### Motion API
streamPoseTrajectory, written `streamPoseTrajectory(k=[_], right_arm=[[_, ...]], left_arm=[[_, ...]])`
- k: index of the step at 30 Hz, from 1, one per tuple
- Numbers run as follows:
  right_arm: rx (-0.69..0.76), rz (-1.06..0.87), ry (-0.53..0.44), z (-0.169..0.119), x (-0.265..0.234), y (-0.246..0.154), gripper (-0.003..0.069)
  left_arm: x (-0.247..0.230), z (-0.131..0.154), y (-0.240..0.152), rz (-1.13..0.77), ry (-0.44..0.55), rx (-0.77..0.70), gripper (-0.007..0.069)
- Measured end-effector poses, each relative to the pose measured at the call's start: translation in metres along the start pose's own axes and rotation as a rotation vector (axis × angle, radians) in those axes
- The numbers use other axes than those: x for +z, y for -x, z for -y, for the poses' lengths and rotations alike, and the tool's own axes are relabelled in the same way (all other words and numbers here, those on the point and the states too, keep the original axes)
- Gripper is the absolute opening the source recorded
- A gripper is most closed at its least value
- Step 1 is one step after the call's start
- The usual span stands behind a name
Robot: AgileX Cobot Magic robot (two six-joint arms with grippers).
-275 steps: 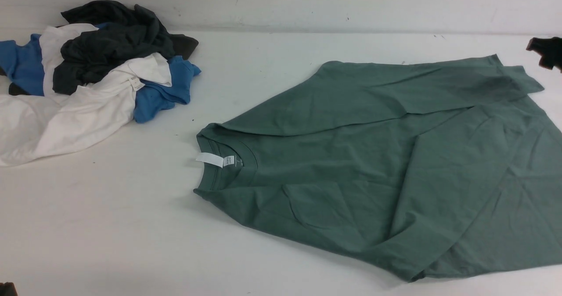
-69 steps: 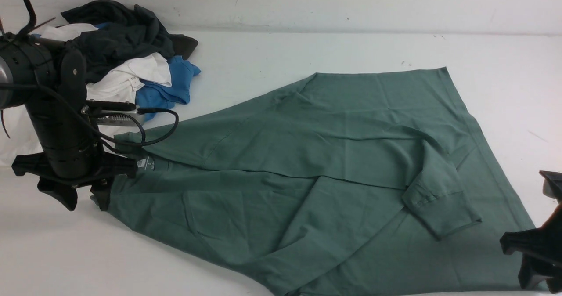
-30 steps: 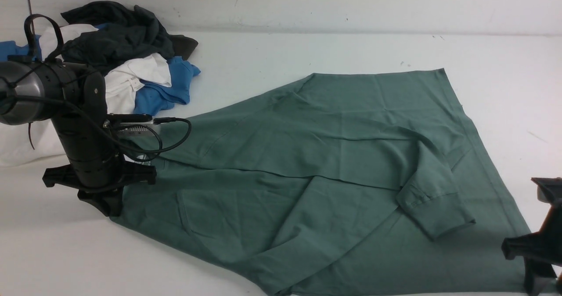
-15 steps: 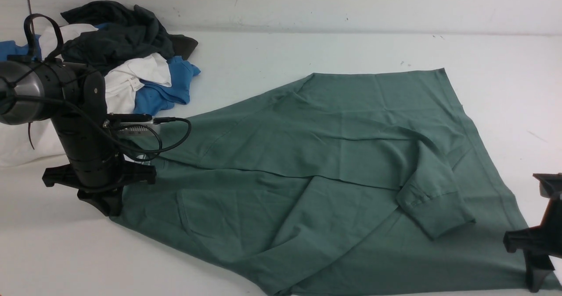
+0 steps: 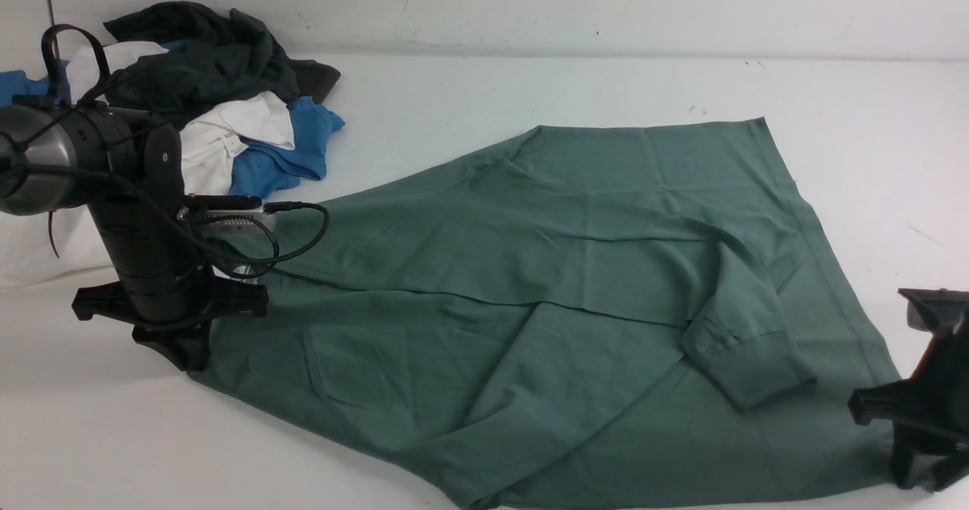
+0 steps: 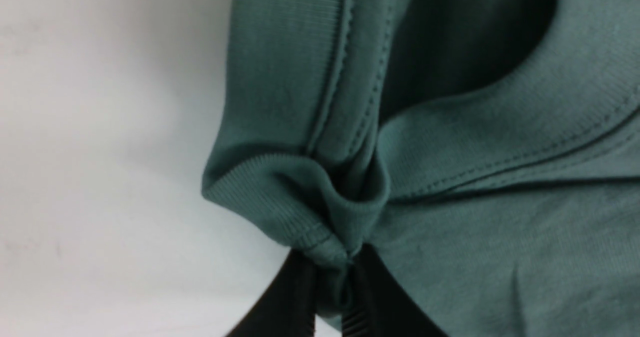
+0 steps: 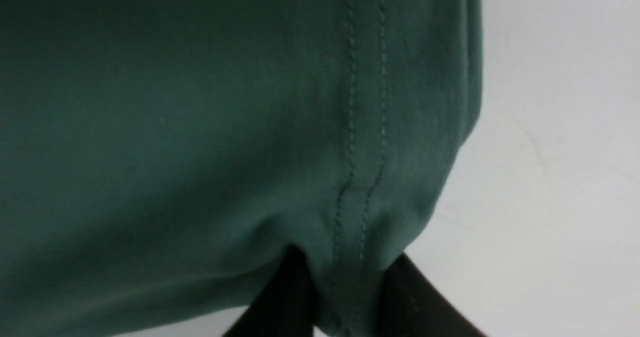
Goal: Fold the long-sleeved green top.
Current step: Use both arms simultaneously to clamp the lower edge of the clothing fabric, then use both arms to drag the lower edge of the fabric forward and fold it over the upper edge
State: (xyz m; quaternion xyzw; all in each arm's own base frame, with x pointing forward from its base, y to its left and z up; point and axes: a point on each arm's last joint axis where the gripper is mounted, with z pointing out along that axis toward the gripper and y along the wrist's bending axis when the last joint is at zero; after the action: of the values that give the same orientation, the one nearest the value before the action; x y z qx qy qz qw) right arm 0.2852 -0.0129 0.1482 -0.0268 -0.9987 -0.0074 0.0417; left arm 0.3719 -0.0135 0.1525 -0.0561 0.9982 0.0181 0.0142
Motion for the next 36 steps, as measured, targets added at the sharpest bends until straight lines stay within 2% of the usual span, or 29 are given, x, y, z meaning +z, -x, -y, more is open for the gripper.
streamPoseTrajectory(k=[2,10,13,20,27,31,36], right_arm=[[0.003,0.02,0.01,-0.001,-0.002,-0.002,0.0041],[0.021,0.076,-0.032,0.003,-0.025,-0.057,0.0033],[0.059,0.081,-0.085,0.008,-0.033,-0.099,0.0033],[0.094,0.254,-0.104,0.01,-0.068,-0.137,0.0033],[0.103,0.383,-0.107,0.01,-0.117,-0.123,0.0033],[0.107,0.487,-0.109,0.01,-0.16,-0.093,0.0033],[0.11,0.506,-0.086,0.008,-0.186,-0.053,0.0033]], left_arm=[[0.0,0.0,-0.001,-0.013,0.003,0.023,0.0044],[0.0,-0.002,-0.014,-0.149,0.015,0.075,0.0044],[-0.008,0.0,-0.029,-0.231,-0.022,0.09,0.0043],[-0.07,0.0,-0.044,-0.084,-0.093,0.075,0.0041],[-0.102,0.002,-0.043,0.012,-0.137,0.067,0.0041],[-0.119,0.005,-0.031,0.072,-0.172,0.059,0.0041],[-0.131,0.01,-0.01,0.124,-0.204,0.05,0.0041]])
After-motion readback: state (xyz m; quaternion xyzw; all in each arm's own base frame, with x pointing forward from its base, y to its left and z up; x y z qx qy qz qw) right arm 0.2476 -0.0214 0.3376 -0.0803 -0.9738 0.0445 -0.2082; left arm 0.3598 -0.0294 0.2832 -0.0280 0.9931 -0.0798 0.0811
